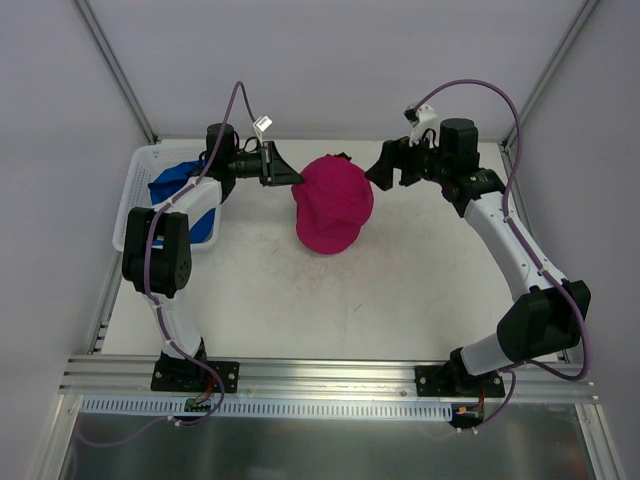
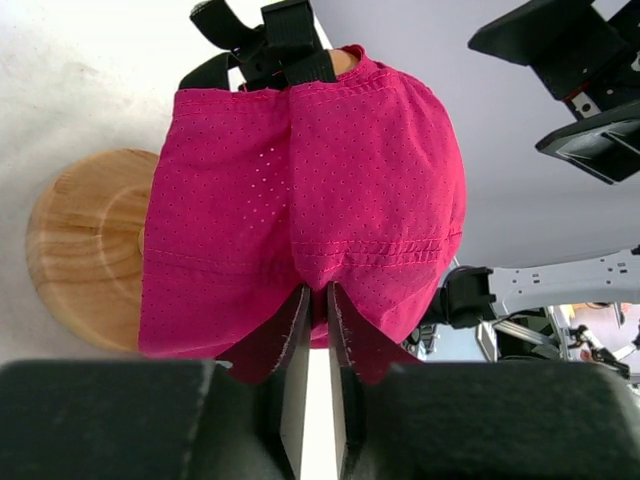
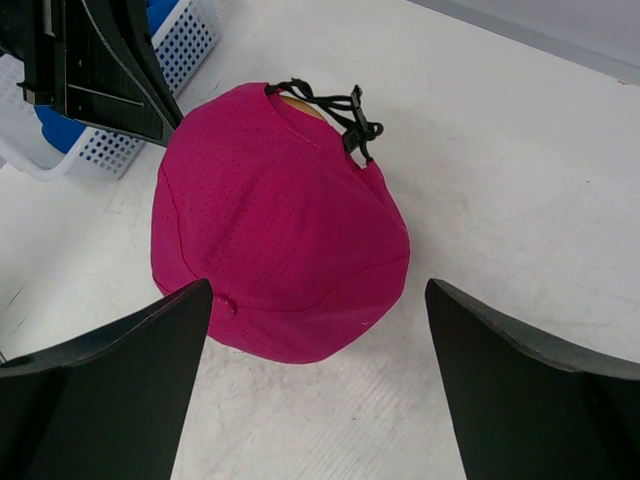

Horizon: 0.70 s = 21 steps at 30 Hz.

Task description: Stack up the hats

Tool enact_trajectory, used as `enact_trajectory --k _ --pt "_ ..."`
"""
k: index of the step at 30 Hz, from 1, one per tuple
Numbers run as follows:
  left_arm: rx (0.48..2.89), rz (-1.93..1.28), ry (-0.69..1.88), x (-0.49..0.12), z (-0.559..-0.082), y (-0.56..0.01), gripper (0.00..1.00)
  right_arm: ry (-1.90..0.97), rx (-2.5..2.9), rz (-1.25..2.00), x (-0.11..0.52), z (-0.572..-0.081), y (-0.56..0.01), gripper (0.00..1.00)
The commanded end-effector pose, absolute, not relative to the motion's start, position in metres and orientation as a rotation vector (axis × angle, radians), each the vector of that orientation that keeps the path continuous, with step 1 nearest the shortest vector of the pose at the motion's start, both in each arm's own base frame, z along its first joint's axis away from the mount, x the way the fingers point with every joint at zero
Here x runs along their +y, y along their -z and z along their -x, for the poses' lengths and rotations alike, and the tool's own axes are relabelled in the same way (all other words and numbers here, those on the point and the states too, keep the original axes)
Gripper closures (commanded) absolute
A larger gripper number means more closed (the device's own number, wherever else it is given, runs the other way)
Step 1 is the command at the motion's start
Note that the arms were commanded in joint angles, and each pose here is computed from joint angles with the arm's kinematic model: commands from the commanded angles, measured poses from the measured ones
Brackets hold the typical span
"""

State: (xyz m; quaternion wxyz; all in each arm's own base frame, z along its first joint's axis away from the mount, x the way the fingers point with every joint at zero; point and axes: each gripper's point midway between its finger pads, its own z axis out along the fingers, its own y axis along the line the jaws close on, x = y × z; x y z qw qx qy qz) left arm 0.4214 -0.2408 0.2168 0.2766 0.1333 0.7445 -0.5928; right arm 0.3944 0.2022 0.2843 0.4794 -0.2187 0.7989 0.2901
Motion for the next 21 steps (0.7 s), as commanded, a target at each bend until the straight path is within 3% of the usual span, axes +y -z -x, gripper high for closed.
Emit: enact_trajectory --k 1,4,14,21 --pt "1.940 -0.401 1.634 -0.245 -0.420 -0.227 0.90 -0.708 1.918 0.546 0.198 -0.389 -0.294 0.07" --pt "1.942 -0.372 1.632 -0.243 -0.423 -0.226 1.00 -0.703 1.923 0.545 0.195 -0.388 -0.291 0.07" --pt "2.057 -0.054 1.539 -0.218 -0.455 -0.176 1.00 -0.689 1.942 0.553 0.187 -0.384 -0.286 0.08" --pt "2.101 -0.012 1.477 -0.215 -0.464 -0.149 1.00 -0.700 1.974 0.545 0.186 -0.385 -0.274 0.08"
